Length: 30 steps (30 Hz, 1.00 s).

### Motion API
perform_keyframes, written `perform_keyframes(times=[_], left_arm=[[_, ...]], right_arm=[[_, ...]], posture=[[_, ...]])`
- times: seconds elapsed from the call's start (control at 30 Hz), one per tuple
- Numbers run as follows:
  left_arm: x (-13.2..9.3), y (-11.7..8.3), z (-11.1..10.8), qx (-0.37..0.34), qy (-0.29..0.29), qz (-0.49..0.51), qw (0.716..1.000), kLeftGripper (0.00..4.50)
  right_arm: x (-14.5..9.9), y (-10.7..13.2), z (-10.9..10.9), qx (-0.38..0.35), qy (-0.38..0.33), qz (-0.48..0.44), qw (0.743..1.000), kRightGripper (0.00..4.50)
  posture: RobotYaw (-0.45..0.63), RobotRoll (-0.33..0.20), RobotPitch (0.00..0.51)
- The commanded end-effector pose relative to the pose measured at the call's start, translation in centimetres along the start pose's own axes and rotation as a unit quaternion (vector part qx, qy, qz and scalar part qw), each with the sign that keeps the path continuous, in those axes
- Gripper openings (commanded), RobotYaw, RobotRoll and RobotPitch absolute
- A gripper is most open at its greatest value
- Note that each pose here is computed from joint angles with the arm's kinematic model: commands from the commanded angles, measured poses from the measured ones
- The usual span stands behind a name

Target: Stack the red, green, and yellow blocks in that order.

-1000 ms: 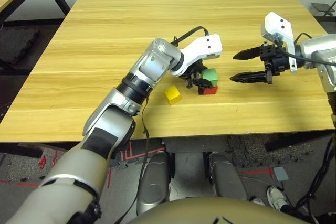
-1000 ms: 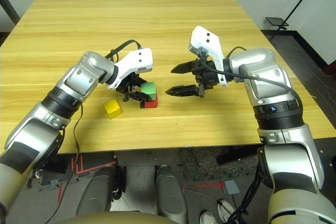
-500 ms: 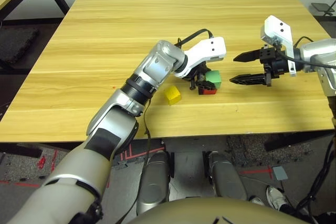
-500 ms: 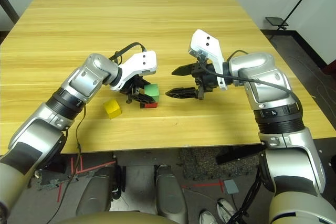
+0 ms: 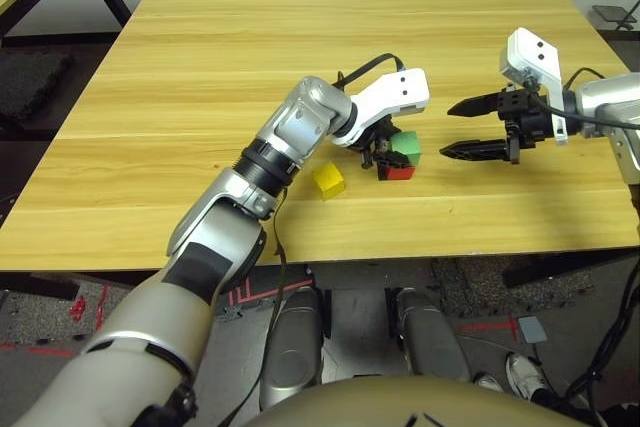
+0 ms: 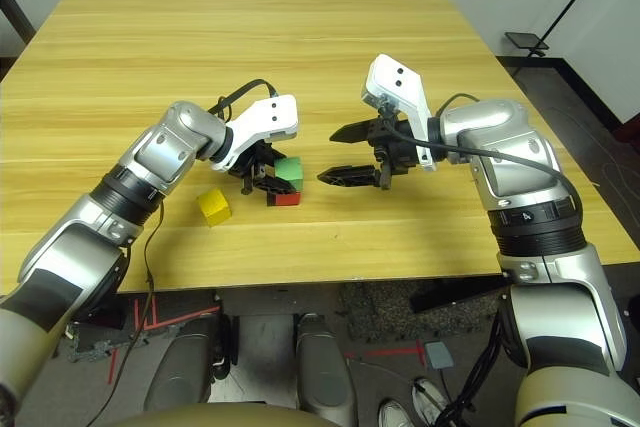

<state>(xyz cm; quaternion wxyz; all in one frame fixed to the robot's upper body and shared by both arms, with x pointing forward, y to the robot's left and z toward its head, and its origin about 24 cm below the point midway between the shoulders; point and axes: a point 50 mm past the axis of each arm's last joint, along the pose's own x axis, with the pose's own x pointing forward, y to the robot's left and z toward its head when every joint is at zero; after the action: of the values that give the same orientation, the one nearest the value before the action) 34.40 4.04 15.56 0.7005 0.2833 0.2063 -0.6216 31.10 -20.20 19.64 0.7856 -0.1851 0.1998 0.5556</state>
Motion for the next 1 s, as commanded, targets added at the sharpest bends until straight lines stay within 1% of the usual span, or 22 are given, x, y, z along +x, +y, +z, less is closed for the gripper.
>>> perform_keyframes(times=[0.03,0.2,0.27,0.33,0.43,0.53,0.6,0.63,0.73,0.8,0.9,1.0], left_arm=[[0.0,-0.3,-0.2,0.007,0.004,-0.006,1.0,2.11],[-0.1,-0.6,-0.1,0.008,0.004,-0.012,1.0,2.11],[-0.2,-0.6,0.1,0.009,-0.005,-0.007,1.0,2.83],[-0.5,-0.7,0.7,0.006,-0.018,-0.004,1.0,3.39],[-1.9,-1.0,1.9,0.002,-0.049,0.015,0.999,4.45],[-3.0,-1.3,2.8,-0.004,-0.072,0.041,0.997,4.48],[-4.1,-1.6,2.7,0.002,-0.062,0.054,0.997,4.48],[-4.9,-1.9,2.2,-0.006,-0.049,0.06,0.997,4.48],[-7.4,-3.3,-0.8,-0.047,0.028,0.087,0.995,4.48],[-8.3,-4.1,-2.7,-0.08,0.065,0.112,0.988,4.48],[-8.8,-5.5,-5.1,-0.13,0.105,0.134,0.977,4.48],[-8.4,-6.2,-6.3,-0.155,0.11,0.16,0.969,4.48]], right_arm=[[-0.2,0.1,0.0,0.001,-0.002,0.001,1.0,4.5],[-0.2,0.0,0.0,0.002,-0.001,-0.002,1.0,4.5],[-0.3,0.0,0.0,0.002,-0.001,-0.001,1.0,4.5],[-0.2,-0.1,0.0,0.002,-0.001,-0.001,1.0,4.5],[-0.2,-0.1,0.0,0.002,-0.001,-0.002,1.0,4.5],[-0.2,-0.2,-0.1,0.002,-0.001,-0.001,1.0,4.5],[-0.2,-0.2,0.0,0.0,0.0,0.0,1.0,4.5],[-0.2,-0.3,0.1,-0.001,-0.001,0.0,1.0,4.5],[-0.2,-0.4,0.3,-0.003,-0.002,0.002,1.0,4.5],[-0.1,-0.4,0.3,-0.005,-0.002,0.003,1.0,4.5],[0.0,-0.5,0.5,-0.005,-0.003,0.004,1.0,4.5],[0.1,-0.6,0.5,-0.006,-0.003,0.007,1.0,4.5]], posture=[[0.16,-0.113,0.11],[0.17,-0.116,0.11],[0.18,-0.117,0.108],[0.18,-0.117,0.108],[0.19,-0.119,0.105],[0.2,-0.119,0.101],[0.2,-0.121,0.1],[0.21,-0.123,0.097],[0.22,-0.122,0.096],[0.23,-0.123,0.096],[0.24,-0.128,0.095],[0.25,-0.132,0.096]])
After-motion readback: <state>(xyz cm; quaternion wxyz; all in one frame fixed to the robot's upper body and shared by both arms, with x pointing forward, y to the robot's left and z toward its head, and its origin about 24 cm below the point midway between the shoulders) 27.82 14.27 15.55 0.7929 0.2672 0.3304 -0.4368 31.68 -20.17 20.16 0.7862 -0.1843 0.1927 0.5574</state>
